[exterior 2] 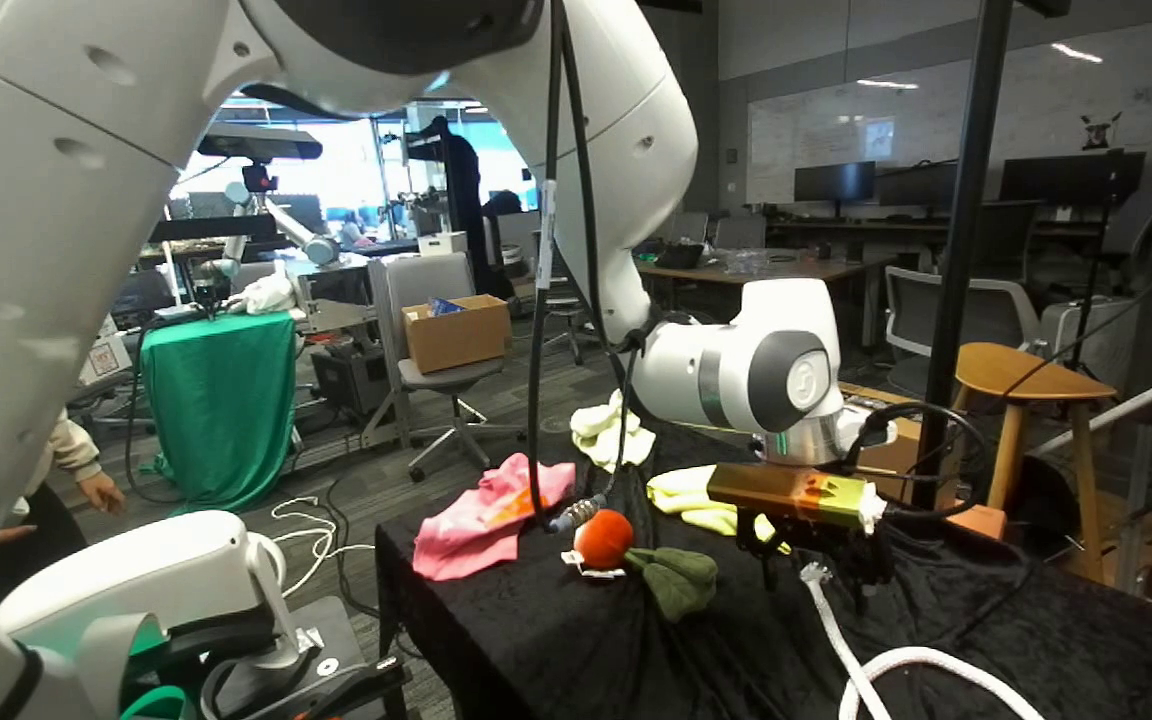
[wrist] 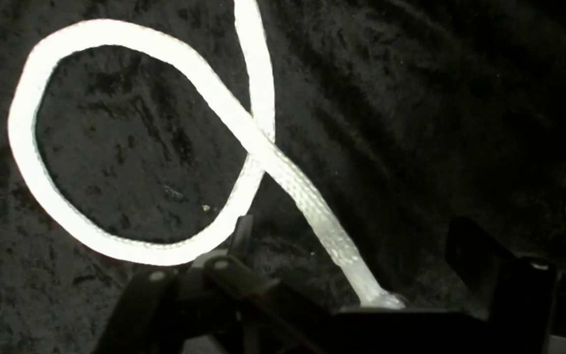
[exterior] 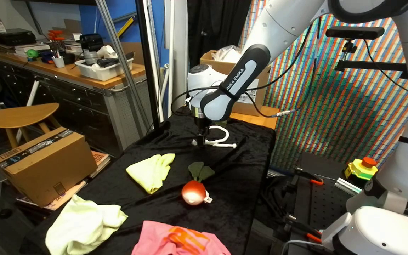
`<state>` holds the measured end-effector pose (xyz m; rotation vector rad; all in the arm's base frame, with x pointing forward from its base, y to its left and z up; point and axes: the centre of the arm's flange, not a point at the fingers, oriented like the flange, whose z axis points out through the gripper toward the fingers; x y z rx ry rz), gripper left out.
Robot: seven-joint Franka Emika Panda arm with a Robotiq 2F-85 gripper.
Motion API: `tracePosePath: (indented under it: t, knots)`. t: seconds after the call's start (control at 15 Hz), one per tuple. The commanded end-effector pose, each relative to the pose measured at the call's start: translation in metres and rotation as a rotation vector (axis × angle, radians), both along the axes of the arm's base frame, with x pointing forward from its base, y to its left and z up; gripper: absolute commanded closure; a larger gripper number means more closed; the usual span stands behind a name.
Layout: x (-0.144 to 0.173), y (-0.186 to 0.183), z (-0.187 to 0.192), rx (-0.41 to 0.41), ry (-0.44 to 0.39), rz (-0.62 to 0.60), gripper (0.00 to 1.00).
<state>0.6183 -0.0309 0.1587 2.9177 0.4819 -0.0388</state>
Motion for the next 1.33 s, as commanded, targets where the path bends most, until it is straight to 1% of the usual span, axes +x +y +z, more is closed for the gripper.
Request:
tracePosePath:
  t: [0.0,0.33,0.47,0.87,1.13,1.27]
  knots:
    - [0.031,-0.008,-0.009,-0.02,0.031,0.009,0.0]
    - [0.046,-0.018,-0.015,-0.047,0.046,0.064,0.0]
    - [0.051,-0.025,-0.018,-0.054,0.07,0.107,0.0]
    - [0.058,-0.048,-0.033,-0.026,0.142,0.204,0.0]
    - [0.06,-0.058,-0.042,-0.005,0.16,0.238,0.0]
    - [0.061,-0.058,-0.043,0.009,0.151,0.248,0.0]
